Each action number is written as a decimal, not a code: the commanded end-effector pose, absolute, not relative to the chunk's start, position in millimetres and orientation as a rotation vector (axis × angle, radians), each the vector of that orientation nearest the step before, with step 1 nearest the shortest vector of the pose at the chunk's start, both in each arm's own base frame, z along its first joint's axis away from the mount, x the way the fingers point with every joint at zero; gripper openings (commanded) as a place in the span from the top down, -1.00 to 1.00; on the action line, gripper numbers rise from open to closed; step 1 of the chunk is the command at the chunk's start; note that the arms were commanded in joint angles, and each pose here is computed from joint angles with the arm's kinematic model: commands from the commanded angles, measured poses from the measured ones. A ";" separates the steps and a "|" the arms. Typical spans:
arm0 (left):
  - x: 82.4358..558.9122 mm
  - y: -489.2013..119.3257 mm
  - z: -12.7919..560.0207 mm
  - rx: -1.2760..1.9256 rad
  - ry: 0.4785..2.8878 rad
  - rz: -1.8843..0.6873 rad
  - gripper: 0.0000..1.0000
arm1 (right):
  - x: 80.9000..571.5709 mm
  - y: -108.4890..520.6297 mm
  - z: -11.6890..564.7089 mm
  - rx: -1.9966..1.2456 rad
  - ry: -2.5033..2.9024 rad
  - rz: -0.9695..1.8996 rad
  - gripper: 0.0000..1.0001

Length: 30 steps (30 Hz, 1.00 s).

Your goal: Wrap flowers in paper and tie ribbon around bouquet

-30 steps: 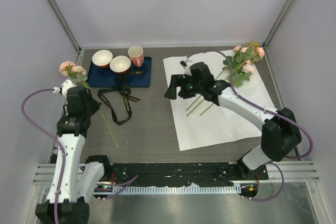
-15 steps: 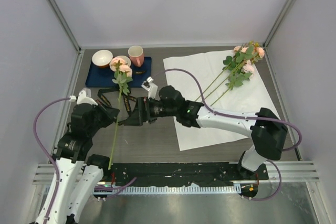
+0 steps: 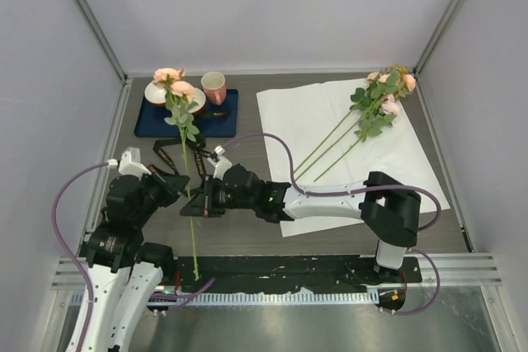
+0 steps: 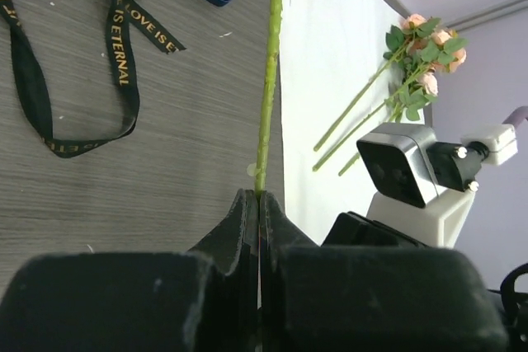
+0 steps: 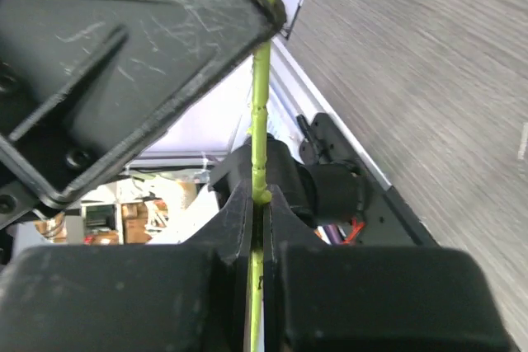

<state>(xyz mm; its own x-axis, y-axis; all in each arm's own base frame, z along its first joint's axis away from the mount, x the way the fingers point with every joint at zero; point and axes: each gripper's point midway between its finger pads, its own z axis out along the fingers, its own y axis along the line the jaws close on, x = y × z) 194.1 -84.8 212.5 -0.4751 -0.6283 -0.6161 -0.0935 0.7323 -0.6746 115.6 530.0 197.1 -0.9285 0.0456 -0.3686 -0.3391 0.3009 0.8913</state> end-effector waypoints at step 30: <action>396.0 -338.6 124.0 0.261 2.444 -0.667 0.95 | 427.8 93.5 91.4 0.629 2.349 0.049 1.00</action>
<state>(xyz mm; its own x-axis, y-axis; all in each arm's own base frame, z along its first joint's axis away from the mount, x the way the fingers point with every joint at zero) 376.6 -329.3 146.2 -0.8200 -0.0694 -0.5682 0.3056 0.7863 -0.5370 412.0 97.3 77.1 -0.6633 0.4465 -0.6006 0.4228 0.8857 0.1916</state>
